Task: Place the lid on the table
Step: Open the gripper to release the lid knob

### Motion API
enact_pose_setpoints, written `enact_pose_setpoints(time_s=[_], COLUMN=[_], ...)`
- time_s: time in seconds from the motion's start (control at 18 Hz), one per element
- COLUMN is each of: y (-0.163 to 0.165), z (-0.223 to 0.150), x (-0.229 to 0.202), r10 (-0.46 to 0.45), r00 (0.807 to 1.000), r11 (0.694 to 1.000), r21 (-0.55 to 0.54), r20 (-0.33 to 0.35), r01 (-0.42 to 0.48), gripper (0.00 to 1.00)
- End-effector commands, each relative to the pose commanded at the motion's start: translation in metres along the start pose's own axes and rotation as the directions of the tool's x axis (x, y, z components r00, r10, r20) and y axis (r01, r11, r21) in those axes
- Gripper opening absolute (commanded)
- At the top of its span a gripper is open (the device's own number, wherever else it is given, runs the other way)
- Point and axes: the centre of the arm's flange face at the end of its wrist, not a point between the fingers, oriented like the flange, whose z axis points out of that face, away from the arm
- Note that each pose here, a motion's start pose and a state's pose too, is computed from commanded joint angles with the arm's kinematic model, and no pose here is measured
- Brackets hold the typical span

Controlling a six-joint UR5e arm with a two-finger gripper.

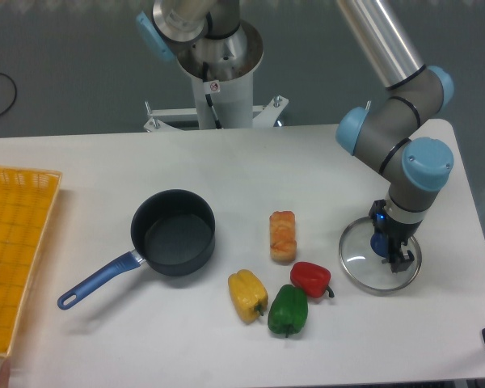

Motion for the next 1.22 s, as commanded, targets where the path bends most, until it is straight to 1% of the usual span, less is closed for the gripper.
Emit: enact_pose_setpoints(time_s=[1.06, 1.22], y=[0.0028, 0.0026], z=[0.0049, 0.0057], x=[-0.0015, -0.0029], r10=[0.0, 0.002], r00=[1.0, 1.0], r11=[1.0, 1.0], r21=[0.0, -0.005], r20=[-0.003, 0.006], r01=[0.0, -0.002], gripper=[0.56, 0.56])
